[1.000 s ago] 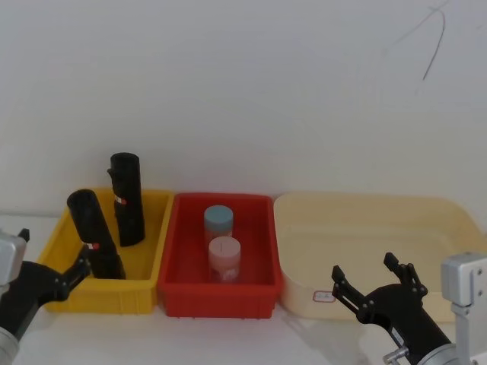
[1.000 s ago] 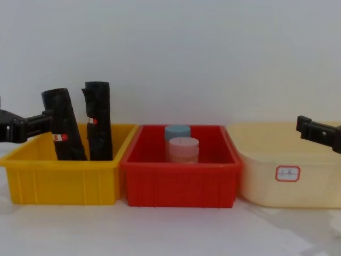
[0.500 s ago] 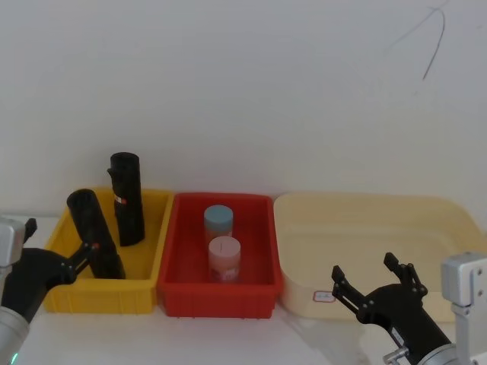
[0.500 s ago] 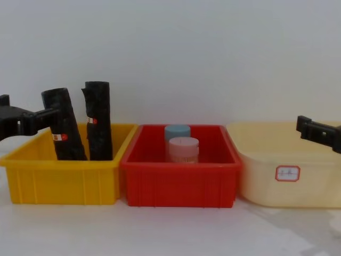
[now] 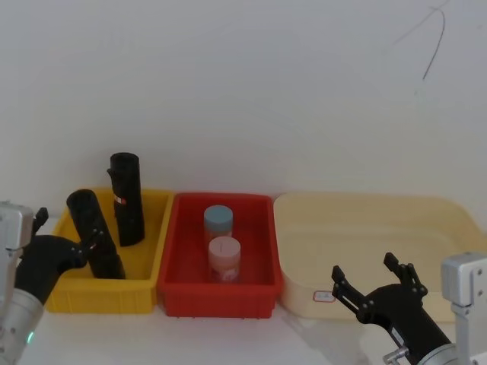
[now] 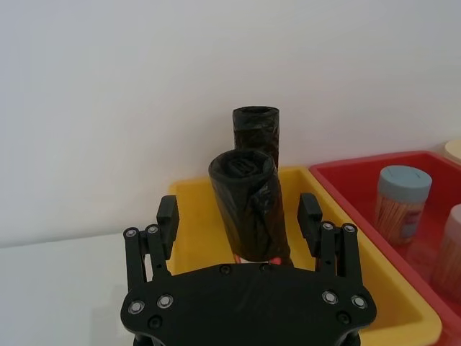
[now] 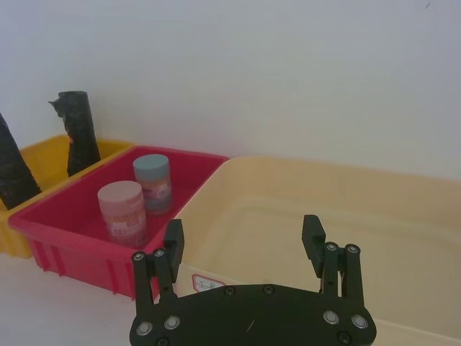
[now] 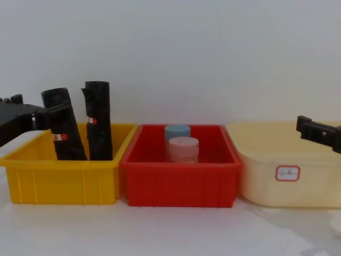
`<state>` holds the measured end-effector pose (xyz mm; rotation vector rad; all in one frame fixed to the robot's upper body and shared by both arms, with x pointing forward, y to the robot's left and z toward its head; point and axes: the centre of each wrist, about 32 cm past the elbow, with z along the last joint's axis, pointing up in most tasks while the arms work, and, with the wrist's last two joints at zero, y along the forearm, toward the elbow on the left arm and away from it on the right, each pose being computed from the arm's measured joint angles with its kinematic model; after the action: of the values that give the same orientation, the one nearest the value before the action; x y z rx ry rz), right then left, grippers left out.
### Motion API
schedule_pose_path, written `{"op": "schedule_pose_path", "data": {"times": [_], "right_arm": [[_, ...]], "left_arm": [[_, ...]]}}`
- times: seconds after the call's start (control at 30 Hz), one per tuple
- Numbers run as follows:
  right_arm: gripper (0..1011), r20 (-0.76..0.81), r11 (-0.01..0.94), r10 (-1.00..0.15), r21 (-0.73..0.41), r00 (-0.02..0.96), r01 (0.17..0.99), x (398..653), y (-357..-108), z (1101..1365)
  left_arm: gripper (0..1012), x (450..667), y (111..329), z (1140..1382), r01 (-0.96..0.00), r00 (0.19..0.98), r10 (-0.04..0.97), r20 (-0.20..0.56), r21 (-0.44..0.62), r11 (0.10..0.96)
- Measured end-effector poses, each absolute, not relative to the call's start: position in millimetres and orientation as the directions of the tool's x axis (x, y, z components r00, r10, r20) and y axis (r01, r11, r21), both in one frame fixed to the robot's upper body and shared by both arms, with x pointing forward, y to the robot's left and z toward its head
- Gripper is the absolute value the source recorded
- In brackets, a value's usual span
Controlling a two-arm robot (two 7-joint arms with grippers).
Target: Pick up the garbage bag with the one hand and transfer it to the other hand.
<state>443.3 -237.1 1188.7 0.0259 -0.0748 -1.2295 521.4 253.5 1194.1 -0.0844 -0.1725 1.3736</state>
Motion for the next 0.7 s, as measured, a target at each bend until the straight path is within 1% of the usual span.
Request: {"op": "schedule_pose_path", "data": {"times": [0.33, 0.43, 0.5, 0.6, 0.67, 0.7], "right_arm": [[999, 0.043, 0.335, -0.942, 0.060, 0.333, 0.940, 443, -237, 1189], [1000, 0.043, 0.335, -0.942, 0.060, 0.333, 0.940, 443, -237, 1189], [1000, 0.043, 0.335, -0.942, 0.060, 0.333, 0.940, 443, -237, 1189], [1000, 0.043, 0.335, -0.942, 0.060, 0.333, 0.940, 443, -237, 1189], [1000, 0.043, 0.335, -0.942, 0.060, 0.333, 0.940, 443, -237, 1189], [1000, 0.043, 0.335, -0.942, 0.060, 0.333, 0.940, 443, -237, 1189]], "left_arm": [[1002, 541, 249, 1191, -0.964, 0.201, 0.978, 0.049, -0.167, 0.207], [979, 545, 247, 1190, -0.963, 0.206, 0.978, 0.042, -0.166, 0.210], [945, 549, 247, 1189, -0.963, 0.211, 0.977, 0.037, -0.165, 0.215], [855, 552, 245, 1188, -0.962, 0.217, 0.976, 0.029, -0.165, 0.219], [840, 554, 245, 1188, -0.961, 0.221, 0.975, 0.023, -0.165, 0.222], [768, 554, 245, 1188, -0.961, 0.221, 0.975, 0.023, -0.165, 0.222]]}}
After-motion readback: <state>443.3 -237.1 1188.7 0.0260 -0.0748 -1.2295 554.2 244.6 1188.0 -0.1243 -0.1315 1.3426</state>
